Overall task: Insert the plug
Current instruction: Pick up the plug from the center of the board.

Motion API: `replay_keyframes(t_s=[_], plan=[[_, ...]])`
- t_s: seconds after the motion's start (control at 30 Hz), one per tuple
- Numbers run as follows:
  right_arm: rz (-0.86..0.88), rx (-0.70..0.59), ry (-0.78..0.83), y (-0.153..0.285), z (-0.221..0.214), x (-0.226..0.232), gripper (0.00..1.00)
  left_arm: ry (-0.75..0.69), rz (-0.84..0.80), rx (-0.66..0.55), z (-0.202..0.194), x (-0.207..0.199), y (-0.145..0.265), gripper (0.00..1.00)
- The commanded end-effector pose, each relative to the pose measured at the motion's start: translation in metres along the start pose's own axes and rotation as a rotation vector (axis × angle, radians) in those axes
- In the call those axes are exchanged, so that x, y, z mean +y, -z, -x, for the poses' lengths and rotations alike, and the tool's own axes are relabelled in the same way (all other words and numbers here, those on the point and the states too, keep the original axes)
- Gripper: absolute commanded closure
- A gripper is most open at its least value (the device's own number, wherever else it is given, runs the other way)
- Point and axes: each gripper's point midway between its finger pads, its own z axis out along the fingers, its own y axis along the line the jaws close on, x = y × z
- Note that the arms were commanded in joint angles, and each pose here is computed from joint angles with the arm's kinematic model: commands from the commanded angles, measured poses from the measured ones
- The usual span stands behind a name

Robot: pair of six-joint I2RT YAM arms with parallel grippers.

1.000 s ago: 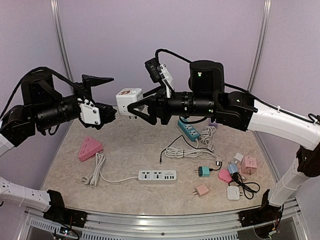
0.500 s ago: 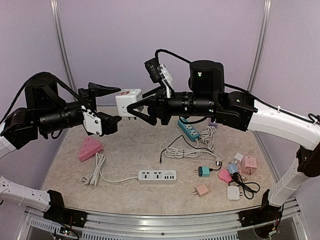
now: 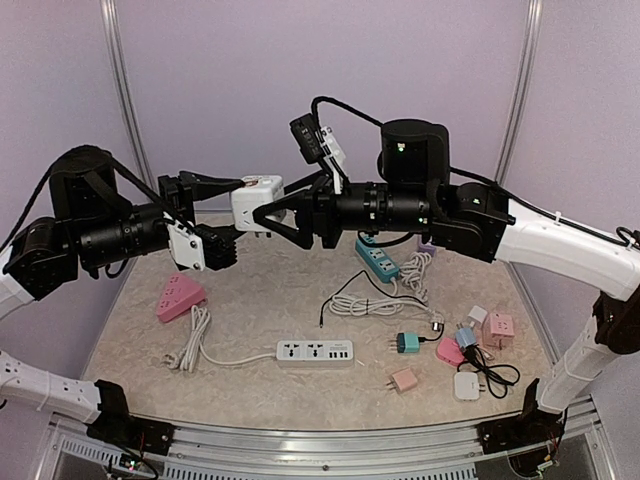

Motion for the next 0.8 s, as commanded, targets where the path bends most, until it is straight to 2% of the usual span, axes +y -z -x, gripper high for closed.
replay_keyframes(t_s=[0.0,0.2,0.23,0.33,0.37,0.43,0.47,0.5,0.67,0.77], plan=[[0.006,-0.024,0.002,-0.001,0.004,0.004,1.0,0.004,0.026,-0.038,0.008,0.004,-0.002,0.48],[-0.003,0.0,0.005,-0.004,-0.003,0.0,1.0,-0.01,0.041,-0.058,0.011,0.002,0.0,0.95],[-0.005,0.007,0.006,-0.005,-0.005,-0.001,1.0,-0.016,0.049,-0.06,0.011,0.003,0.001,1.0],[-0.021,0.036,0.005,-0.004,-0.011,-0.005,1.0,-0.03,0.05,-0.055,0.01,0.0,0.002,1.0],[-0.025,0.049,0.003,-0.003,-0.013,-0.006,0.92,-0.036,0.046,-0.05,0.009,-0.002,0.003,1.0],[-0.025,0.092,-0.001,0.001,-0.019,-0.007,0.48,-0.065,0.016,-0.037,0.005,-0.01,0.003,1.0],[-0.029,0.121,-0.001,0.004,-0.023,-0.007,0.17,-0.093,-0.007,-0.033,0.004,-0.016,0.003,1.0],[-0.04,0.15,0.001,0.008,-0.025,-0.008,0.02,-0.128,-0.036,-0.028,0.002,-0.025,0.003,1.0],[-0.069,0.275,-0.014,0.018,-0.039,-0.01,0.0,-0.317,-0.145,-0.016,-0.007,-0.065,0.001,1.0],[-0.047,0.324,-0.039,0.008,-0.053,-0.009,0.0,-0.376,-0.157,-0.014,-0.008,-0.072,-0.004,1.0]])
